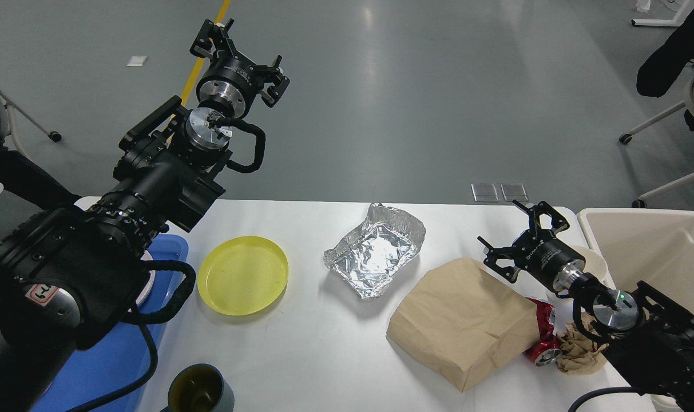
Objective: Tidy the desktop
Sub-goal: 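Raise the left arm up and away from the table, then lower the left gripper toward the dark green cup near the tray, then grasp the dark green cup with the left gripper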
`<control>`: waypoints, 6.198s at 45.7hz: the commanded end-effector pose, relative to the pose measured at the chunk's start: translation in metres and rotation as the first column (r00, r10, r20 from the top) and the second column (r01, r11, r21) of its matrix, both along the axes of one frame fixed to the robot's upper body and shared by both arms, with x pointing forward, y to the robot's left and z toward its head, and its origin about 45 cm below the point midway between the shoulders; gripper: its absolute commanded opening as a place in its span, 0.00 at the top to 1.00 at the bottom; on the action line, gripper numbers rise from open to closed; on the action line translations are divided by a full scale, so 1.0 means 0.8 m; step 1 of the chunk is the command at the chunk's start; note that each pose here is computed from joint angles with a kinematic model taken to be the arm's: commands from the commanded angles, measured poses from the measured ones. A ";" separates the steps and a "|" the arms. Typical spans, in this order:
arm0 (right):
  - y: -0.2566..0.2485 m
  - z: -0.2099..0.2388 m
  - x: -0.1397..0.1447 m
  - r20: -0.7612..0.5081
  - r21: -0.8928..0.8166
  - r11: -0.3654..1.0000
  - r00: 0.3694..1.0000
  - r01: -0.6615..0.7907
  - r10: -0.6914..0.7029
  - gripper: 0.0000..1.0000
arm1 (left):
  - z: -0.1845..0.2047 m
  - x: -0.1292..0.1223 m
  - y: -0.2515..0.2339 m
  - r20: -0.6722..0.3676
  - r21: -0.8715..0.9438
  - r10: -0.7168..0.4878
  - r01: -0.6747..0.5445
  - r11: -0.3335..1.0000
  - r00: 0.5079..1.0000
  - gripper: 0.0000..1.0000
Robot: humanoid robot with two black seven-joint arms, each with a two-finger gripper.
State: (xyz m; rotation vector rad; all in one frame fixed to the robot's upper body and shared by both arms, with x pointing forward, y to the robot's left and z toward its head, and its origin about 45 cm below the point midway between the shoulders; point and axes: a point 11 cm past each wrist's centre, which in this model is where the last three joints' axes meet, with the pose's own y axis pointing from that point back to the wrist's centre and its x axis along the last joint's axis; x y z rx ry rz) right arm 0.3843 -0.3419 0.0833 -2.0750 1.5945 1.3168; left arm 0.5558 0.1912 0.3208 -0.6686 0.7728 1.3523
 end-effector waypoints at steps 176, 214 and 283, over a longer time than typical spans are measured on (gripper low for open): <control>0.000 -0.001 -0.001 -0.001 0.000 1.000 1.000 0.000 0.000 0.00 | -0.028 -0.313 0.031 -0.973 -0.149 0.038 0.492 -0.858 -0.229 0.04; 0.000 -0.001 -0.001 -0.001 0.000 1.000 1.000 0.000 0.000 0.00 | -0.166 -0.340 0.039 -0.987 -0.097 0.011 0.546 -0.832 -0.158 0.04; 0.000 -0.001 -0.001 -0.001 0.000 1.000 1.000 0.000 0.000 0.00 | -0.244 -0.372 0.030 -0.972 -0.101 -0.052 0.604 -0.790 -0.231 1.00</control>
